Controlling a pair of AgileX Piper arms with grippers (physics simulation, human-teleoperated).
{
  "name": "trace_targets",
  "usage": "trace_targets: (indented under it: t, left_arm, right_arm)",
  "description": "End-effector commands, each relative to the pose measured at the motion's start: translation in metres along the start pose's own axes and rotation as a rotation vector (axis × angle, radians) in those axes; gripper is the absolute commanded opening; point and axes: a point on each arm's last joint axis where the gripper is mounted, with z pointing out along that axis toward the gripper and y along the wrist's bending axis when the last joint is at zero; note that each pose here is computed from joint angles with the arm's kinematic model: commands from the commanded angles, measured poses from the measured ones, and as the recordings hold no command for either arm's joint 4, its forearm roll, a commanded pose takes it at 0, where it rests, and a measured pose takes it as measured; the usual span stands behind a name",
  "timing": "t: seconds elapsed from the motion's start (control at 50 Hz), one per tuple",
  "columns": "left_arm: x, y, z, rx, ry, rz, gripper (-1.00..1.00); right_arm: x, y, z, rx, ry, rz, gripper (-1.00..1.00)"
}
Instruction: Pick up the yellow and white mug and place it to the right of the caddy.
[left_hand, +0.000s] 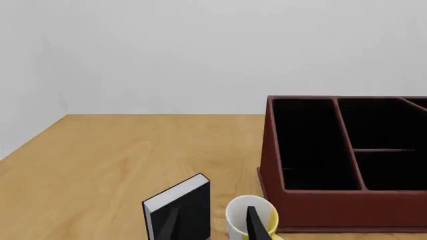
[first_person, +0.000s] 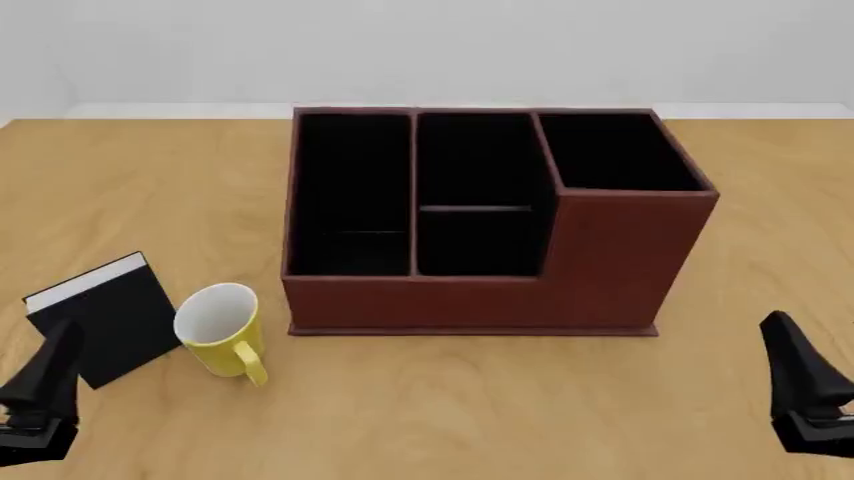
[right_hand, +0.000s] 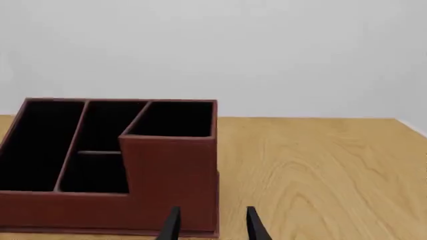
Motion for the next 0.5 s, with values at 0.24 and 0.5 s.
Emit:
trace_targets:
  t: [0.24, 0.5]
  left_arm:
    - [0.000, 0.000, 0.000, 0.000, 0.000, 0.000, 1.00]
    - [0.000, 0.000, 0.000, 0.000, 0.000, 0.000, 1.00]
  right_arm:
    - [0.003, 0.011, 0.019, -0.131, 0.047, 0.067, 1.00]
    - [0.008, 0.032, 0.045, -0.293, 0.058, 0.095, 1.00]
